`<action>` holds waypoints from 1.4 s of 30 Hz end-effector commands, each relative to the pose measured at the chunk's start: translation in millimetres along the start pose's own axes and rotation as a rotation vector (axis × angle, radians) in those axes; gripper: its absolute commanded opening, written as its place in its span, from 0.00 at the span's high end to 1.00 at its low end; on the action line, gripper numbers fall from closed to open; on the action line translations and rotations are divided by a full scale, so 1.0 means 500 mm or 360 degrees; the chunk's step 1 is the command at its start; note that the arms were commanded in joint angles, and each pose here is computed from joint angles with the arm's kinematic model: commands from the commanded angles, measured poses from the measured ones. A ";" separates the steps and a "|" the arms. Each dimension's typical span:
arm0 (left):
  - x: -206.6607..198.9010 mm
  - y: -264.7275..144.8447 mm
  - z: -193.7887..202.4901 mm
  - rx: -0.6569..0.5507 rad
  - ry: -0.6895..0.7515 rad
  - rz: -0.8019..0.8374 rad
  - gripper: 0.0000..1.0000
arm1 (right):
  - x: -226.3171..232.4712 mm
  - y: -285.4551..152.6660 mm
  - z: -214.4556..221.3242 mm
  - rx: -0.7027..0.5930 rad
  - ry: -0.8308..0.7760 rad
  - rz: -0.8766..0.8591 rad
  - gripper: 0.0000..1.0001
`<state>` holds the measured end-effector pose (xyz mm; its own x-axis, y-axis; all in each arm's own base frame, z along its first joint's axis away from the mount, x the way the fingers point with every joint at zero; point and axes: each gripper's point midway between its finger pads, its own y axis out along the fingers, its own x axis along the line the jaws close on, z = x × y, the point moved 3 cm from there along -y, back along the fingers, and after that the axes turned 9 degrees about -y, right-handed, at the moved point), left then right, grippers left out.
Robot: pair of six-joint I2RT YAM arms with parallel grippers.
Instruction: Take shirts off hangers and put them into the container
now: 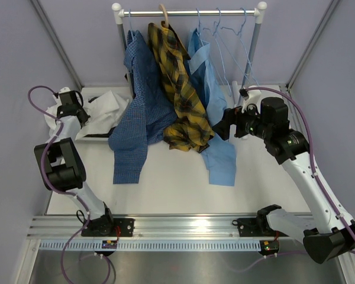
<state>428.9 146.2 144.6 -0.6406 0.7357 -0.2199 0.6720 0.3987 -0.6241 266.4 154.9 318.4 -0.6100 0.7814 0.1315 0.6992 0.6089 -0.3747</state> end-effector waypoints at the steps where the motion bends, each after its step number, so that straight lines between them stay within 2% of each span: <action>1: -0.063 0.007 0.024 0.0127 0.0002 0.0216 1.00 | 0.003 -0.011 -0.006 -0.0031 0.0011 0.0009 0.01; 3: -0.082 0.006 0.039 0.0165 0.0045 0.0248 1.00 | 0.001 -0.008 -0.004 -0.0020 0.0012 0.0014 0.01; 7: -0.069 0.021 0.083 0.0310 0.0010 0.0170 1.00 | 0.000 -0.009 -0.008 -0.0025 0.0013 0.0021 0.01; 10: -0.050 0.023 0.109 0.0400 -0.0006 0.0075 0.92 | -0.001 -0.009 -0.006 -0.0020 0.0017 0.0024 0.01; 12: -0.047 0.020 0.118 0.0424 -0.0011 0.0072 0.80 | 0.000 -0.010 -0.004 -0.0015 0.0019 0.0021 0.01; 13: -0.048 0.017 0.118 0.0424 -0.0012 0.0075 0.70 | 0.000 -0.010 -0.004 -0.0013 0.0020 0.0021 0.01; 15: -0.052 0.000 0.100 0.0392 -0.0015 0.0093 0.58 | 0.002 -0.016 -0.008 -0.0027 0.0016 0.0019 0.00; 16: -0.057 -0.009 0.085 0.0365 -0.0010 0.0111 0.50 | 0.004 -0.019 -0.010 -0.0034 0.0013 0.0016 0.01; 17: -0.061 -0.021 0.070 0.0336 -0.0009 0.0124 0.34 | 0.006 -0.025 -0.013 -0.0047 0.0003 0.0016 0.01; 20: -0.081 -0.082 -0.008 0.0183 -0.0006 0.0192 0.11 | 0.008 -0.040 -0.026 -0.0080 -0.0025 0.0031 0.00; 23: -0.103 -0.160 -0.089 0.0039 -0.0008 0.0285 0.01 | 0.012 -0.059 -0.040 -0.0121 -0.0046 0.0044 0.01; 26: -0.124 -0.251 -0.153 -0.0089 -0.0019 0.0411 0.01 | 0.017 -0.080 -0.059 -0.0168 -0.0076 0.0054 0.00; 31: -0.118 -0.407 -0.214 -0.0262 -0.0045 0.0520 0.01 | 0.024 -0.124 -0.102 -0.0265 -0.0114 0.0100 0.01; 34: -0.120 -0.488 -0.217 -0.0331 -0.0058 0.0655 0.01 | 0.014 -0.159 -0.129 -0.0326 -0.0121 0.0219 0.01; 36: -0.110 -0.572 -0.224 -0.0454 -0.0071 0.0740 0.01 | -0.003 -0.184 -0.140 -0.0349 -0.0117 0.0356 0.00; 38: -0.110 -0.646 -0.222 -0.0564 -0.0020 0.0800 0.01 | -0.018 -0.226 -0.164 -0.0419 -0.0130 0.0506 0.01; 42: -0.114 -0.757 -0.194 -0.0635 0.0139 0.0914 0.01 | -0.038 -0.311 -0.210 -0.0562 -0.0147 0.0760 0.00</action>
<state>270.7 18.0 456.8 -0.1580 0.8946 -0.4181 0.9863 0.1223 -0.1109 222.5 92.4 439.5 -0.3787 0.9253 -0.0199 0.9191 0.3735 -0.1257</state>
